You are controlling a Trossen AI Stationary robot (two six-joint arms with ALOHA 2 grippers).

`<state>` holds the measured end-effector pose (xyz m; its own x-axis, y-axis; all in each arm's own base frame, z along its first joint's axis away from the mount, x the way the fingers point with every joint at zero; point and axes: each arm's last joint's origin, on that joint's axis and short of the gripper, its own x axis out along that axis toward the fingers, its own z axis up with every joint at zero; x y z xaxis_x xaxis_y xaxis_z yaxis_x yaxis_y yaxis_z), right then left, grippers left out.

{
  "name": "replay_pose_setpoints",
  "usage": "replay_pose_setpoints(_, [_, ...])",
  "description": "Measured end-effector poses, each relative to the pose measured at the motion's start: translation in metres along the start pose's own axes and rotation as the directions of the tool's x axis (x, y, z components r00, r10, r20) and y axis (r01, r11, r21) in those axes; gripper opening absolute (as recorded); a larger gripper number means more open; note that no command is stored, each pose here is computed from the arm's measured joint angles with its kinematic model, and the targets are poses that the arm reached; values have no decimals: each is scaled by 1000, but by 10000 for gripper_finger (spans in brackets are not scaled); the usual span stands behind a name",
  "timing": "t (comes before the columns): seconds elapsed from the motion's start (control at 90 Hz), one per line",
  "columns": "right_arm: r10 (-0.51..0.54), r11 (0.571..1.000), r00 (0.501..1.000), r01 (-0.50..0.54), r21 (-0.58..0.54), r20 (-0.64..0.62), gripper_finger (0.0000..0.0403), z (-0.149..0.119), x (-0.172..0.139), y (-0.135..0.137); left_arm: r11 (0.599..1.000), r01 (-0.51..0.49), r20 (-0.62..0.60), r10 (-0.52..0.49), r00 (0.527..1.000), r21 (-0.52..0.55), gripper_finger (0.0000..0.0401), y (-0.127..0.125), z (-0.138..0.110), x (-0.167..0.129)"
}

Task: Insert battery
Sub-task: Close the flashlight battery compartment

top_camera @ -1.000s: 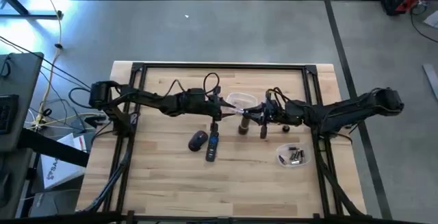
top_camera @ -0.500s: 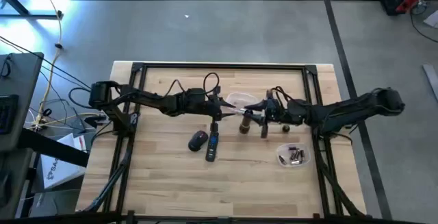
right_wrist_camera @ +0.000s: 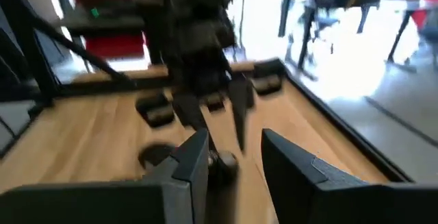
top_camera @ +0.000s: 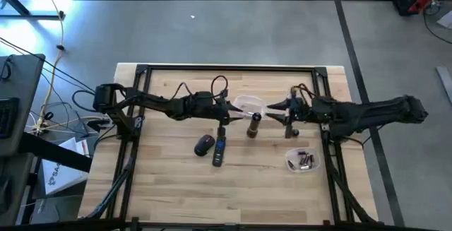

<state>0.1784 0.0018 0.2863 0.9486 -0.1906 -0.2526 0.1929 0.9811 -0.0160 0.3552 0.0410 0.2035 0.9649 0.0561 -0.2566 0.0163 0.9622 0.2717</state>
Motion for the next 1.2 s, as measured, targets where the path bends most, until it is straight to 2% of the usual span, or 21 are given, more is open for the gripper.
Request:
replay_pose_setpoints(0.089, [-28,999,987,25,-20,-157,101,8,-10,-5,1000,-10,-1,10,1000,0,110,0,0,0])
replay_pose_setpoints(0.178, [-64,998,943,63,-13,-327,101,12,-14,-10,1000,-17,-15,17,1000,-14,110,1,0,-1])
replay_pose_setpoints(0.267, [-82,995,861,97,4,-502,106,9,-14,-13,999,-5,-34,3,999,-37,110,-2,3,-5])
replay_pose_setpoints(0.367, [-70,991,743,126,36,-666,123,-2,-9,-13,999,14,-59,-16,998,-43,110,-6,8,-11])
replay_pose_setpoints(0.556, [-61,973,574,218,81,-817,177,-26,0,-17,997,-7,-143,-3,990,-71,110,-16,13,-22])
replay_pose_setpoints(0.667, [-46,946,507,298,125,-861,203,-41,5,-24,995,-9,-217,-13,976,-101,110,-27,9,-24])
replay_pose_setpoints(0.744, [-43,894,458,415,171,-888,210,-53,7,-32,992,8,-258,-41,965,-129,110,-36,7,-25])
replay_pose_setpoints(0.844, [-46,775,391,595,214,-919,210,-72,7,-40,986,25,-306,-75,949,-163,110,-48,4,-27])
replay_pose_setpoints(0.933, [1,695,347,674,250,-938,207,-88,8,-42,984,49,-323,-103,941,-171,110,-59,5,-29])
replay_pose_setpoints(1.056, [62,612,336,731,301,-940,204,-102,8,-42,983,93,-333,-141,932,-156,110,-74,6,-32])
replay_pose_setpoints(1.2, [65,551,333,774,312,-941,204,-110,8,-40,981,132,-329,-172,928,-141,110,-88,9,-34])
